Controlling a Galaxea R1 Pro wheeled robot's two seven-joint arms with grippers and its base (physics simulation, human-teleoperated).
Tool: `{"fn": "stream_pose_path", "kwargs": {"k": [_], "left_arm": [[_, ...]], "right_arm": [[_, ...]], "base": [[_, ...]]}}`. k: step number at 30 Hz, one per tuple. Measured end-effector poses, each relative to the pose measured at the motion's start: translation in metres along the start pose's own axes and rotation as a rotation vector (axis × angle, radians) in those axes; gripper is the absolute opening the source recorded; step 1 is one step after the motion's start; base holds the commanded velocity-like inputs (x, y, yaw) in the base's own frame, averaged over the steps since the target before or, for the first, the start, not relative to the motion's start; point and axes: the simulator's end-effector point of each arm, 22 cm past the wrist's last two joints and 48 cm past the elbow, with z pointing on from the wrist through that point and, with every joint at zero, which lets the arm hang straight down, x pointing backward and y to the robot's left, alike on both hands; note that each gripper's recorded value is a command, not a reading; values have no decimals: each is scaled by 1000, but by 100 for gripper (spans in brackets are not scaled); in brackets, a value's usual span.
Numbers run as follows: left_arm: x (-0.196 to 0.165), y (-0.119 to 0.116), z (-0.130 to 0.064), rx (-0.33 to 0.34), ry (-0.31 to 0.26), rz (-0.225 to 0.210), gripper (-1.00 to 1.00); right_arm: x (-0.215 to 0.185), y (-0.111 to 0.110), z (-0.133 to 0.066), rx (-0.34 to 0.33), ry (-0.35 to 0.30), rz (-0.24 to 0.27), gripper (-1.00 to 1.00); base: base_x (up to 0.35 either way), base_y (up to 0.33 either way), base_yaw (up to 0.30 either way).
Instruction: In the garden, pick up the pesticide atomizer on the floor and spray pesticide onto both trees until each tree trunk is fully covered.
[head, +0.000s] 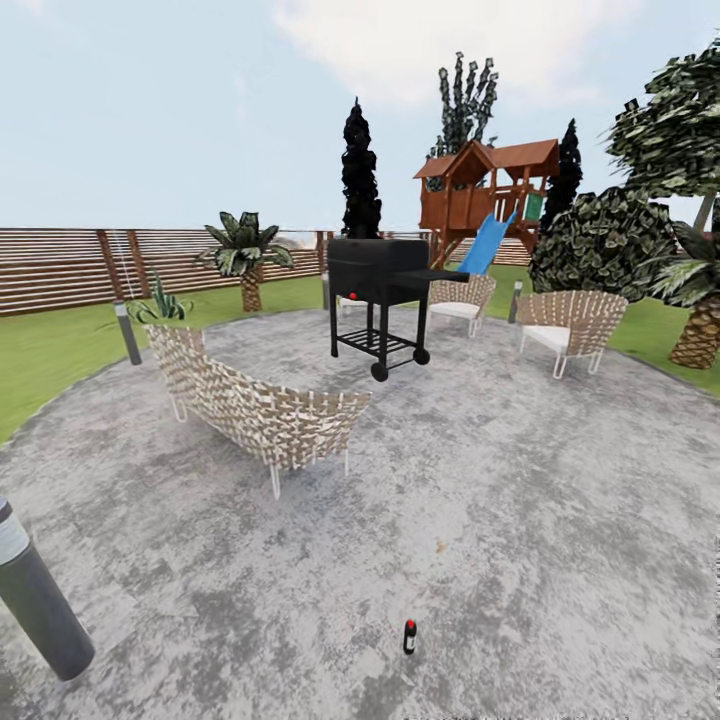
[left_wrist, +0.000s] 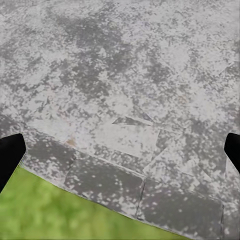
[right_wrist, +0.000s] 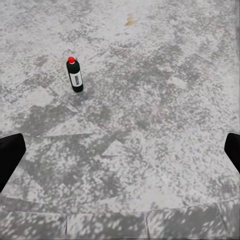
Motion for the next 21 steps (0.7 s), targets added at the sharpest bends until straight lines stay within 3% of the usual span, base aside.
{"fn": "stream_pose_path", "kwargs": {"k": [21], "left_arm": [[0,0,0,0,0,0,100]], "right_arm": [[1,0,0,0,2,0,100]], "base": [[0,304,-267]]}}
